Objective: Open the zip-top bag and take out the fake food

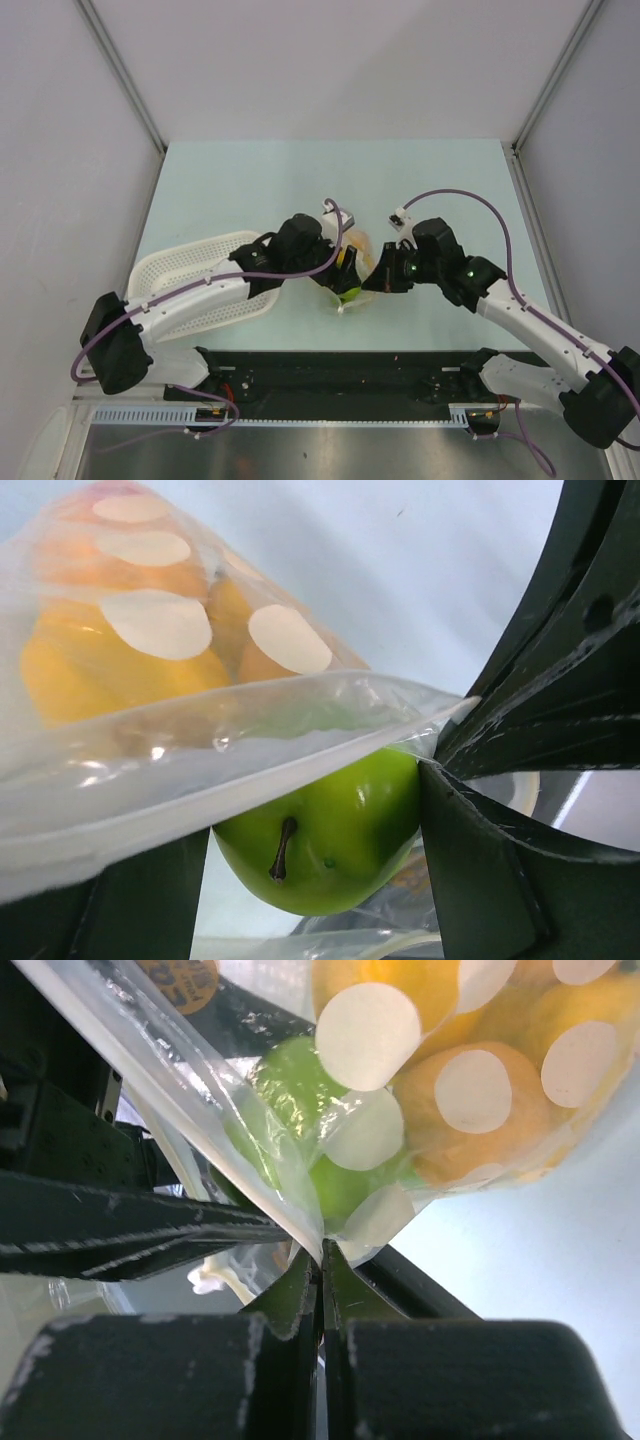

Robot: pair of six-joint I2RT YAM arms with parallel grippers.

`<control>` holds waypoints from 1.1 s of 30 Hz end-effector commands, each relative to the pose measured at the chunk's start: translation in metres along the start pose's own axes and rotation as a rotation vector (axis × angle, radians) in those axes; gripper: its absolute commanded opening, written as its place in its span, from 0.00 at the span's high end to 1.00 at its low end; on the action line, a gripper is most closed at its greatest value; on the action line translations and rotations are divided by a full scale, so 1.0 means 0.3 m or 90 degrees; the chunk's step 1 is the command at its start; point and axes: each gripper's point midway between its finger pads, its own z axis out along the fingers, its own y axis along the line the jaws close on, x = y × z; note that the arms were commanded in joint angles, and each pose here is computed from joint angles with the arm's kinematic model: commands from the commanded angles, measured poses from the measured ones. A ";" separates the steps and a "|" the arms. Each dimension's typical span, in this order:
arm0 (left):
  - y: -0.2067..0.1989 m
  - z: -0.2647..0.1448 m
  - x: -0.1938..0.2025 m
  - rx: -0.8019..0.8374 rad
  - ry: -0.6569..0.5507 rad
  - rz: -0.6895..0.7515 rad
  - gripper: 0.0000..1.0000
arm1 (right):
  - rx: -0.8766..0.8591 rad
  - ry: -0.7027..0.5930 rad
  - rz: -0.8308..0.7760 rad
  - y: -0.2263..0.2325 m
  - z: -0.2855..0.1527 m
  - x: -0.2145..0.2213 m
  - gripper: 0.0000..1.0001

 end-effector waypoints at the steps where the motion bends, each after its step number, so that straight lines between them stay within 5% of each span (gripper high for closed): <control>1: -0.067 -0.041 -0.199 0.076 -0.081 -0.059 1.00 | 0.031 -0.005 -0.002 -0.020 -0.026 0.005 1.00; 6: -0.104 -0.096 -0.225 0.163 -0.060 -0.165 1.00 | 0.078 0.005 -0.032 -0.065 -0.030 0.004 1.00; 17: -0.172 -0.182 -0.236 0.243 0.000 -0.237 1.00 | 0.116 -0.001 -0.050 -0.114 -0.053 -0.001 1.00; 22: -0.289 -0.290 -0.330 0.390 -0.060 -0.181 0.88 | 0.145 -0.006 -0.052 -0.146 -0.067 -0.018 1.00; 33: -0.396 -0.407 -0.440 0.512 -0.102 -0.137 0.96 | 0.123 -0.024 -0.044 -0.126 -0.068 -0.063 1.00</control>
